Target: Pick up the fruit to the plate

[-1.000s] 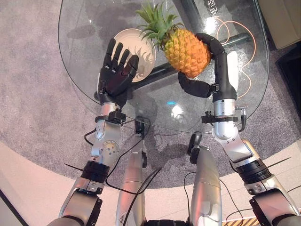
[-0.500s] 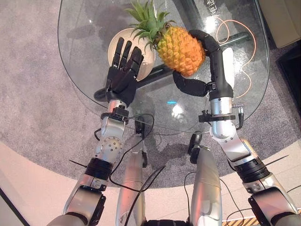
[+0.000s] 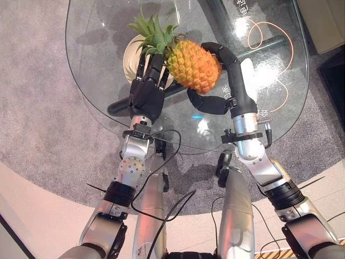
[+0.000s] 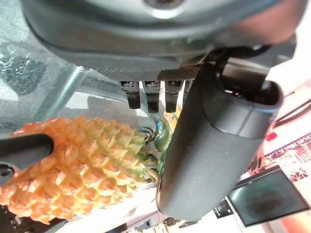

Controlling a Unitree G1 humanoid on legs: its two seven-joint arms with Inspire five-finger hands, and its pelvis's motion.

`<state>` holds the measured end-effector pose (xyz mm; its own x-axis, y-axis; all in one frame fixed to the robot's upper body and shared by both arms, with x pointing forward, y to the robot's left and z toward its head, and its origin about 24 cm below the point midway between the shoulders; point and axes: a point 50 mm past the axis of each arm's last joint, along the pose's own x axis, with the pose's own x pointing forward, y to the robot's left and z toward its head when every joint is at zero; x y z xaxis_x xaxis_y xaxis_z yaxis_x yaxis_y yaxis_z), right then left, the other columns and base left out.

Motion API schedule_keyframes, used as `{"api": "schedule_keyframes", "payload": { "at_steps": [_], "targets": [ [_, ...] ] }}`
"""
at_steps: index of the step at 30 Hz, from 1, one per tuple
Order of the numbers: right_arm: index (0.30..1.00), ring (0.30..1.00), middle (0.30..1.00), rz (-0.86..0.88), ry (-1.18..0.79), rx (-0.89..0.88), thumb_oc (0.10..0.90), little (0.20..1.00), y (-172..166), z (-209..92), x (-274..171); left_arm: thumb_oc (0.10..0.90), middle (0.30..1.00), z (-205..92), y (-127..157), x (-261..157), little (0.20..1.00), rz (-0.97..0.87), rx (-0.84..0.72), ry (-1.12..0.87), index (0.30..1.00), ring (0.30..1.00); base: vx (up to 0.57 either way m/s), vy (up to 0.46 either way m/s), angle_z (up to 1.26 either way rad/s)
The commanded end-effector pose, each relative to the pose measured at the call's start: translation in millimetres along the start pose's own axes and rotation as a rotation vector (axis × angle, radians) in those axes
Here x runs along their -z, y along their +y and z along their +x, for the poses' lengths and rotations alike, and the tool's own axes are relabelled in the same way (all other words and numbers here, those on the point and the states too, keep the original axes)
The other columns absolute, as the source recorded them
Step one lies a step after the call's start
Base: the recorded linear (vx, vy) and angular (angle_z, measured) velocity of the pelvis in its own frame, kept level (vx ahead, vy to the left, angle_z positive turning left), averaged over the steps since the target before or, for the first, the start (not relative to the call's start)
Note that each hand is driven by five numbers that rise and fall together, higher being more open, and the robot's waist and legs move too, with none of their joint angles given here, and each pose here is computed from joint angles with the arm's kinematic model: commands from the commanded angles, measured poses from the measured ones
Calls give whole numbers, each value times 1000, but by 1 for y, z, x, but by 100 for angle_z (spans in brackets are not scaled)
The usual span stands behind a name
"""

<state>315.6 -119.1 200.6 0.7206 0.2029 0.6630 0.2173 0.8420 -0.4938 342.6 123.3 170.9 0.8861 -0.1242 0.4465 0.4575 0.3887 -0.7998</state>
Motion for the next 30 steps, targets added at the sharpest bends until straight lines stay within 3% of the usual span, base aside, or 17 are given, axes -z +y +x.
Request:
{"api": "schedule_keyframes", "payload": {
  "at_steps": [1,30],
  "targets": [
    [300,300,300,165,-496,119,100,200,-21,29,-102,800,900,18,-62,-15,900,10,296,-59,900,900,0,0,0],
    [300,300,300,135,-455,-23,100,200,-8,26,-98,800,900,14,-70,-37,900,114,305,-222,900,900,0,0,0]
  ]
}}
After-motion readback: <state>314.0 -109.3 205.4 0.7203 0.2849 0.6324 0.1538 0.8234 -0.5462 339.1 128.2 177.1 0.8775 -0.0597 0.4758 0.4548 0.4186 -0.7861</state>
